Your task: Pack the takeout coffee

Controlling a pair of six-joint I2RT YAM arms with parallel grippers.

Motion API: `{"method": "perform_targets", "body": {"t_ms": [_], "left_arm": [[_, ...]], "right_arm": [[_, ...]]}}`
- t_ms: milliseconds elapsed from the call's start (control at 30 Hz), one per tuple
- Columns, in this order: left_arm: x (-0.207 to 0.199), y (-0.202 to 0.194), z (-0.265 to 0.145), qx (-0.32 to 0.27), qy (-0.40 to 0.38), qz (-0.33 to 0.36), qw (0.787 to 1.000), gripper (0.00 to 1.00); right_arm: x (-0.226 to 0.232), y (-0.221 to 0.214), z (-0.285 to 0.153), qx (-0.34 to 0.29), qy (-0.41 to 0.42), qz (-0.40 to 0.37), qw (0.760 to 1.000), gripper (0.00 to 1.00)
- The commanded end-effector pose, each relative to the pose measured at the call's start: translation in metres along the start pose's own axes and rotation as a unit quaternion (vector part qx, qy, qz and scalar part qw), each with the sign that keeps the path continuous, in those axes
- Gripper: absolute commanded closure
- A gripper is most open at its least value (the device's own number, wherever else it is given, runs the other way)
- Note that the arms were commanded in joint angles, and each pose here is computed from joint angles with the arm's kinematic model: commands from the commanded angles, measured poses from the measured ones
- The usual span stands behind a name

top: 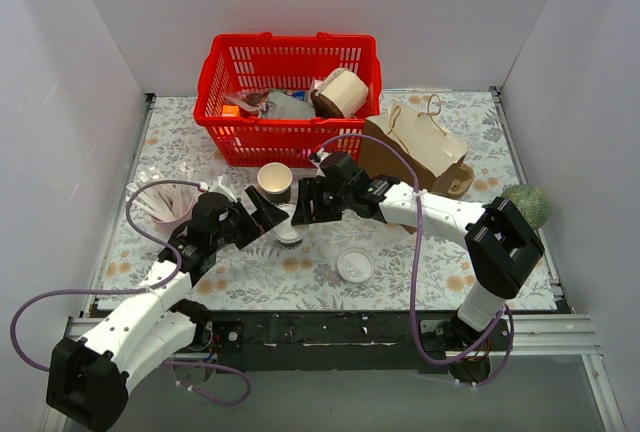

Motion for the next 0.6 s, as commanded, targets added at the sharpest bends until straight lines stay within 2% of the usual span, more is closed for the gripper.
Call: {"method": "perform_targets", "body": {"t_ms": [0, 267, 567], "left_arm": [[-0.021, 0.024, 0.002, -0.048, -0.043, 0.036, 0.997, 0.02], [-0.022, 0.035, 0.017, -0.039, -0.047, 0.044, 0.997, 0.02], [-0.027, 0.037, 0.025, -0.03, -0.083, 0.056, 0.995, 0.02]], "right_arm": [[0.017, 0.022, -0.013, -0.034, 0.039, -0.022, 0.998, 0.35], [0.018, 0.029, -0.018, -0.044, 0.056, -0.012, 0.997, 0.29], [0.018, 0.029, -0.015, -0.041, 0.06, -0.006, 0.997, 0.3]]}}
Point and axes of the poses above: each gripper's point midway between its finger pads, its own z axis out along the fingers, its own x axis along the line the jaws close on, y = z × x, the point moved 9 cm from there along -z, back along the fingers, and after that the axes turned 2 degrees about -z, right-handed, at the moved point
